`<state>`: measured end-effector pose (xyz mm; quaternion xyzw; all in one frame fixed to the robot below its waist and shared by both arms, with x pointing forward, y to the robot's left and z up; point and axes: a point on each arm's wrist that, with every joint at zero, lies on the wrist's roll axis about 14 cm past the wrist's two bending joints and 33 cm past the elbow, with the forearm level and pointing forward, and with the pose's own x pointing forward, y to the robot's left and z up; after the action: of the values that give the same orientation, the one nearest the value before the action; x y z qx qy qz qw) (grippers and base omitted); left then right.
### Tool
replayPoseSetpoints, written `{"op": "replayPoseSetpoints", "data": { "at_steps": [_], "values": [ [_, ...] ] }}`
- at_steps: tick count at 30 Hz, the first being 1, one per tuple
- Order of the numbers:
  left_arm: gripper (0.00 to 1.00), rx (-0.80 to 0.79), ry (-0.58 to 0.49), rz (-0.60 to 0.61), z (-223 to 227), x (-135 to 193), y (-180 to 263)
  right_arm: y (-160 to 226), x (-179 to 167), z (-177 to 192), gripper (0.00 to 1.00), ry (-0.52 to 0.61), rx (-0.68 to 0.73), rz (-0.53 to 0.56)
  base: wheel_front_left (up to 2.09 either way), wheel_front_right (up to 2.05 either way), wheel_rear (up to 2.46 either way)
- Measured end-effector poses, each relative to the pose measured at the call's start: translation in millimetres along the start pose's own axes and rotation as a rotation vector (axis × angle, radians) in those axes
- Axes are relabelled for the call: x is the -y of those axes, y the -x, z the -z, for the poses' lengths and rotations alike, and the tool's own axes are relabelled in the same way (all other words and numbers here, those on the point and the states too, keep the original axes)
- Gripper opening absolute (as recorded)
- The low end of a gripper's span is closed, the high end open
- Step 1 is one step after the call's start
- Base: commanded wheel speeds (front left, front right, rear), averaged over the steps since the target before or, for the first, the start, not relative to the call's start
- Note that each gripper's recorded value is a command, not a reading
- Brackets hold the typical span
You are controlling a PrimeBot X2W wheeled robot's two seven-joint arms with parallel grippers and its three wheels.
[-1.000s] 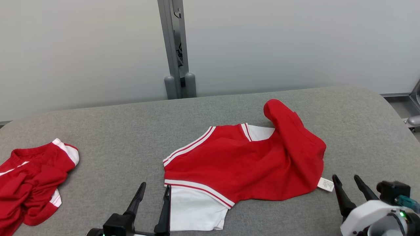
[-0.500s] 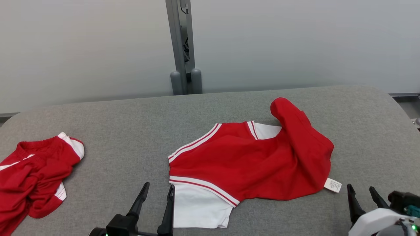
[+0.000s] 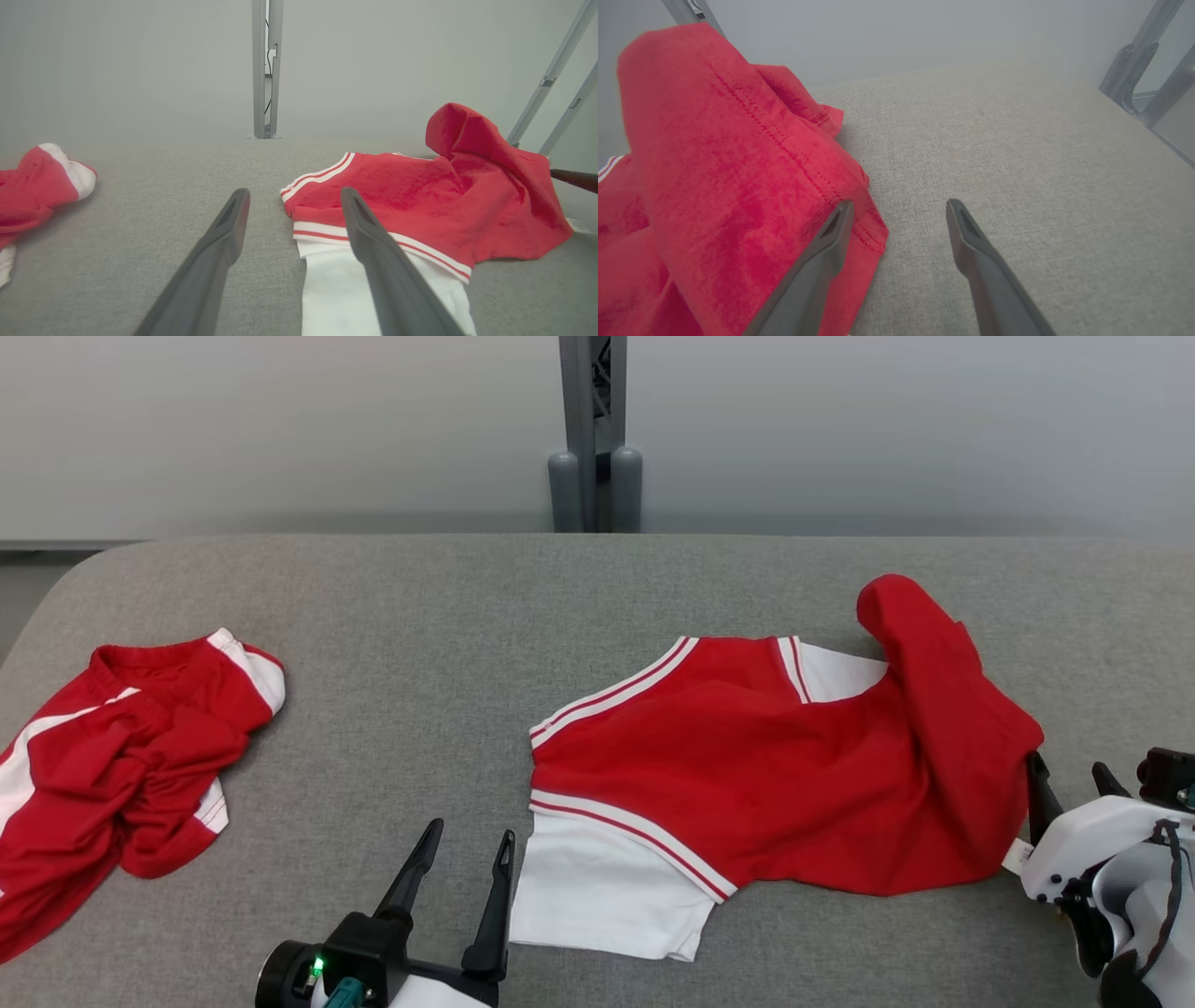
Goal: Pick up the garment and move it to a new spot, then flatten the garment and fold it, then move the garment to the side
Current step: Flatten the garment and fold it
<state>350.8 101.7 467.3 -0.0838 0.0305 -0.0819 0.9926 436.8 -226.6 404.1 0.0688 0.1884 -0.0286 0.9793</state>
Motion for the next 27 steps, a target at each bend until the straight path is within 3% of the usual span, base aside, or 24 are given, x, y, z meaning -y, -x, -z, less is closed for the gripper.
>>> {"op": "replayPoseSetpoints", "data": {
  "at_steps": [12, 13, 15, 21, 27],
  "values": [
    [1.00, -0.050, -0.019, -0.049, 15.0, -22.0, -11.3, -38.9, -26.6, 34.7, 1.00, 0.009, -0.179, -0.039, 0.00, 0.00, 0.00],
    [1.00, -0.051, -0.020, -0.052, 15.3, -23.0, -11.4, -40.3, -27.5, 35.2, 0.57, 0.008, -0.183, -0.040, 0.00, 0.00, 0.00],
    [1.00, -0.050, -0.021, -0.054, 15.1, -23.6, -11.3, -40.3, -29.4, 36.1, 0.00, 0.007, -0.187, -0.043, 0.00, 0.00, 0.00],
    [1.00, -0.031, -0.011, -0.050, 9.1, -18.9, -8.7, -26.5, -29.7, 33.4, 0.00, -0.003, -0.140, -0.039, 0.00, 0.00, 0.00],
    [1.00, -0.017, -0.001, -0.012, 5.1, -5.1, -6.4, -6.4, 9.0, 17.2, 0.00, 0.016, -0.070, 0.034, 0.00, 0.00, 0.00]
  ]
}}
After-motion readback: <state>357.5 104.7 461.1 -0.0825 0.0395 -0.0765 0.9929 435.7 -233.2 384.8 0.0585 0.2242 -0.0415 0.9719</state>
